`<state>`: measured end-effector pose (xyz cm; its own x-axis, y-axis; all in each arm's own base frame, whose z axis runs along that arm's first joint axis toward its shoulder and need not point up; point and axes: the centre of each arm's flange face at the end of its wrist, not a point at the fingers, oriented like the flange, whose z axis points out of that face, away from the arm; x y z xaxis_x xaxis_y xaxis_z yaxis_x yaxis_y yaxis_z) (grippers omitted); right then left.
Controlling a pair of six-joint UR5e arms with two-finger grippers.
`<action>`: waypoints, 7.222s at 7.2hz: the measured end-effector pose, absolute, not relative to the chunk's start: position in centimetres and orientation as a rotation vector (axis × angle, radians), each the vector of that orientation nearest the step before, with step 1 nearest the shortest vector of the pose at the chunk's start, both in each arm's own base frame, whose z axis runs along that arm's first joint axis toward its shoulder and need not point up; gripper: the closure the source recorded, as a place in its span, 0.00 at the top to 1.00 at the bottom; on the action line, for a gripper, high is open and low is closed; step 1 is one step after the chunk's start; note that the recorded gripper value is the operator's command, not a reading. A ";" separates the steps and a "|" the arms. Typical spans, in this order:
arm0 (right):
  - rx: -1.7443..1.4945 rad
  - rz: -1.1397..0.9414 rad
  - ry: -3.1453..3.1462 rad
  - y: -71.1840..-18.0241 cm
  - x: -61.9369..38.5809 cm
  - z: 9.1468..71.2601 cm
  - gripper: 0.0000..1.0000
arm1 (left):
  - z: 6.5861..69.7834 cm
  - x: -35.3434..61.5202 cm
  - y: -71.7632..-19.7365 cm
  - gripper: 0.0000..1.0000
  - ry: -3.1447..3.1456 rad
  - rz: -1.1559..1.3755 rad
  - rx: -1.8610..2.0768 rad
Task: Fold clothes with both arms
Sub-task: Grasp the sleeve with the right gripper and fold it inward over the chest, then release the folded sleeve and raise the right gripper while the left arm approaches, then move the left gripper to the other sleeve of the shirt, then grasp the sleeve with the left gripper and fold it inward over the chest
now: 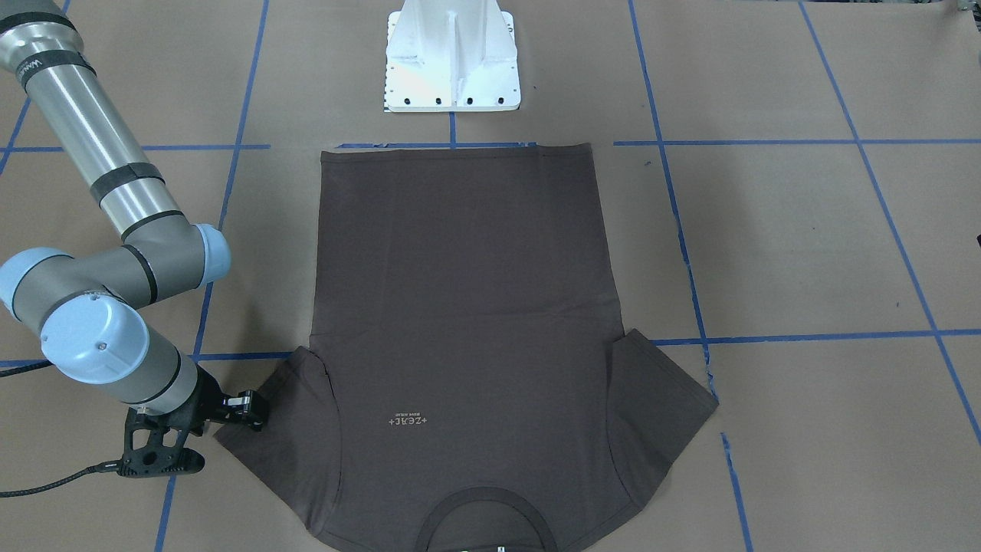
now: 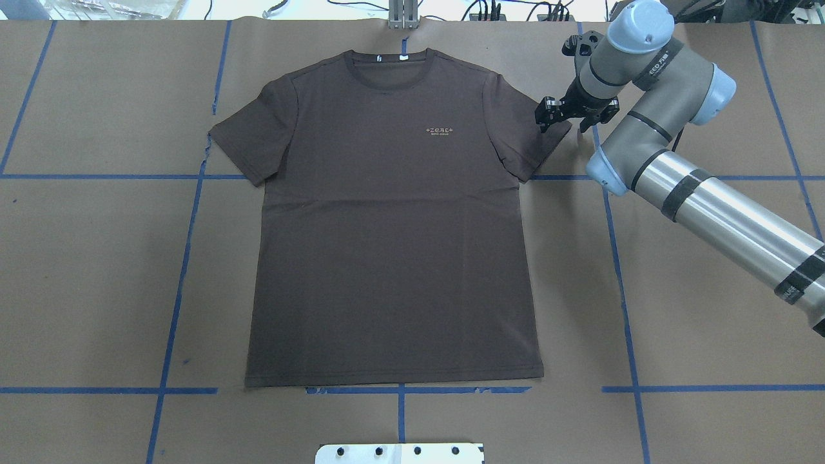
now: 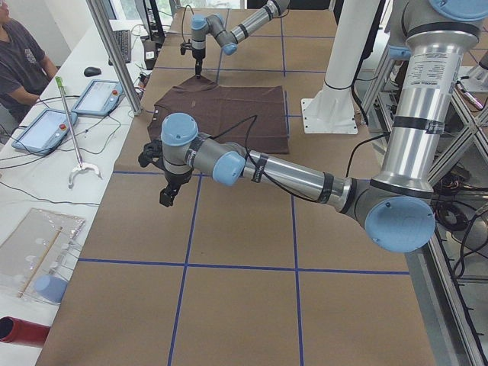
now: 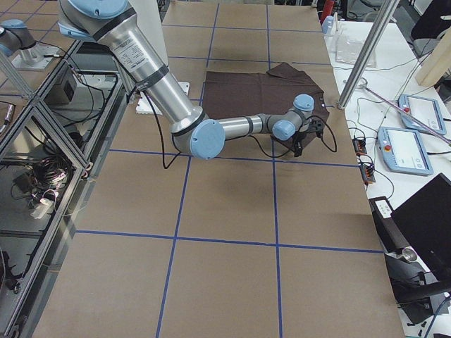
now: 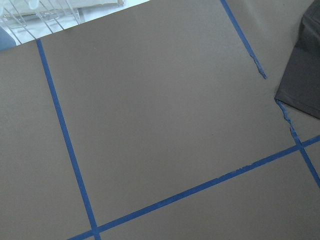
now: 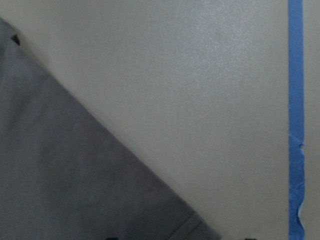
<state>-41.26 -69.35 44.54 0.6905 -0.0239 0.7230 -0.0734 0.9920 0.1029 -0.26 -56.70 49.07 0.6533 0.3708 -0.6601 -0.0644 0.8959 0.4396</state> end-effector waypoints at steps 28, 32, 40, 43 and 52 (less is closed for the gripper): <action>0.075 0.032 -0.941 -65.1 -38.5 25.6 1.00 | 40.0 27.7 -63.3 1.00 0.880 -0.127 0.388; 0.083 0.019 -0.931 -64.6 -36.3 28.1 1.00 | 45.3 39.0 -63.3 0.99 0.820 -0.249 0.446; 0.080 0.026 -0.927 -64.7 -36.5 28.2 1.00 | 46.5 41.5 -64.1 0.33 0.787 -0.244 0.424; 0.079 0.027 -0.928 -64.6 -36.6 28.1 1.00 | 46.4 41.5 -64.1 0.00 0.787 -0.235 0.429; 0.078 0.030 -0.921 -64.4 -36.5 29.2 1.00 | 28.7 47.7 -66.7 0.00 0.851 -0.376 0.337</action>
<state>-36.47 -64.38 29.19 0.6046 -0.0073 0.7965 -0.0594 0.9968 0.0542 47.75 -66.69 28.72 0.6012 -0.1854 -0.7773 0.4494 0.8828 0.1370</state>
